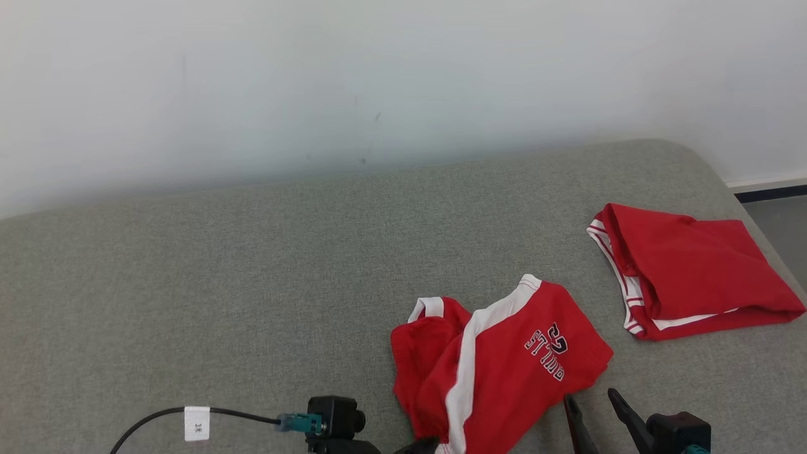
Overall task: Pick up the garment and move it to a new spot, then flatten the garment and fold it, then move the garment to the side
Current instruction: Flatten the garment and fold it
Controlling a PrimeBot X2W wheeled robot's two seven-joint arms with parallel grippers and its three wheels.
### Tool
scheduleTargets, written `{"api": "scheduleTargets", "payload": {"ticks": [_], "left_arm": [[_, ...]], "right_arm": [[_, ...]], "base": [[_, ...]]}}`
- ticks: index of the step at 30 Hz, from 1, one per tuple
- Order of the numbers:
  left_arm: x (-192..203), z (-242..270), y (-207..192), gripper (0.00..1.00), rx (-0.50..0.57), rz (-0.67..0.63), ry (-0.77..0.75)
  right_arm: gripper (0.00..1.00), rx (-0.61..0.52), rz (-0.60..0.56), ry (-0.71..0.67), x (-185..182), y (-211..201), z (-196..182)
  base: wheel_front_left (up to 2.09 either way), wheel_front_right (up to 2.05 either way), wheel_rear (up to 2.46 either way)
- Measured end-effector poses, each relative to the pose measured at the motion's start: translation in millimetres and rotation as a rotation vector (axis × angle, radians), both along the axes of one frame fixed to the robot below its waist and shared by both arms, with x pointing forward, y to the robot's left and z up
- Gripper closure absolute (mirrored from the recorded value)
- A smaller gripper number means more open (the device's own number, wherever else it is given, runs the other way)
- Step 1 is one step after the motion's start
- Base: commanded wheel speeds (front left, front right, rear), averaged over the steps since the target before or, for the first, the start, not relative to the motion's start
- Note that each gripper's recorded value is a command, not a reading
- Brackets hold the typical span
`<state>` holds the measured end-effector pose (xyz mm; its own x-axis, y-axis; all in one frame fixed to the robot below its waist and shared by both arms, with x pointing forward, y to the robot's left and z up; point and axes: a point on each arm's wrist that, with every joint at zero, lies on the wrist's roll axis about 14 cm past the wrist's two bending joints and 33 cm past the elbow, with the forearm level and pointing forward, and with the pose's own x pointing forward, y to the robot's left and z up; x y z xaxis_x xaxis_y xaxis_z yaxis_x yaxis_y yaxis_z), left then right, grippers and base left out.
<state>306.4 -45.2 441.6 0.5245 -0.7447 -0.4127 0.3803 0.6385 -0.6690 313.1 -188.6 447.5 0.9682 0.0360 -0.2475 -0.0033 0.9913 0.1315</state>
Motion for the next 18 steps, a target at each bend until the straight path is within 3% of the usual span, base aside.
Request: {"api": "scheduleTargets", "payload": {"ticks": [7, 12, 13, 14, 15, 16, 18], "left_arm": [[43.3, 41.4, 13.4, 1.00, -0.046, 0.118, -0.236], [34.2, 18.4, 23.9, 1.00, 0.049, 0.099, -0.151], [28.9, 12.9, 23.4, 0.69, 0.060, 0.084, -0.121], [23.5, 9.9, 21.3, 0.24, 0.055, 0.074, -0.092], [17.9, 8.3, 17.8, 0.08, 0.043, 0.062, -0.065], [12.8, 8.7, 13.3, 0.00, 0.022, 0.047, -0.042], [5.1, 8.4, 7.5, 0.00, 0.009, 0.022, -0.015]], "right_arm": [[0.00, 0.000, -0.001, -0.003, 0.7, -0.2, 0.6], [0.00, 0.001, 0.002, -0.006, 1.4, 0.5, 0.6], [0.00, 0.001, 0.003, -0.006, 1.6, 1.1, 0.4], [0.00, 0.002, 0.004, -0.006, 1.9, 1.4, 0.4], [0.00, 0.002, 0.006, -0.006, 2.3, 1.8, 0.3], [0.00, 0.002, 0.008, -0.006, 2.6, 2.5, 0.3], [0.00, 0.003, 0.011, -0.005, 3.3, 3.7, 0.1]], "base": [[0.00, 0.00, 0.00], [0.00, 0.00, 0.00], [0.00, 0.00, 0.00], [0.00, 0.00, 0.00], [0.00, 0.00, 0.00], [0.00, 0.00, 0.00], [0.00, 0.00, 0.00]]}}
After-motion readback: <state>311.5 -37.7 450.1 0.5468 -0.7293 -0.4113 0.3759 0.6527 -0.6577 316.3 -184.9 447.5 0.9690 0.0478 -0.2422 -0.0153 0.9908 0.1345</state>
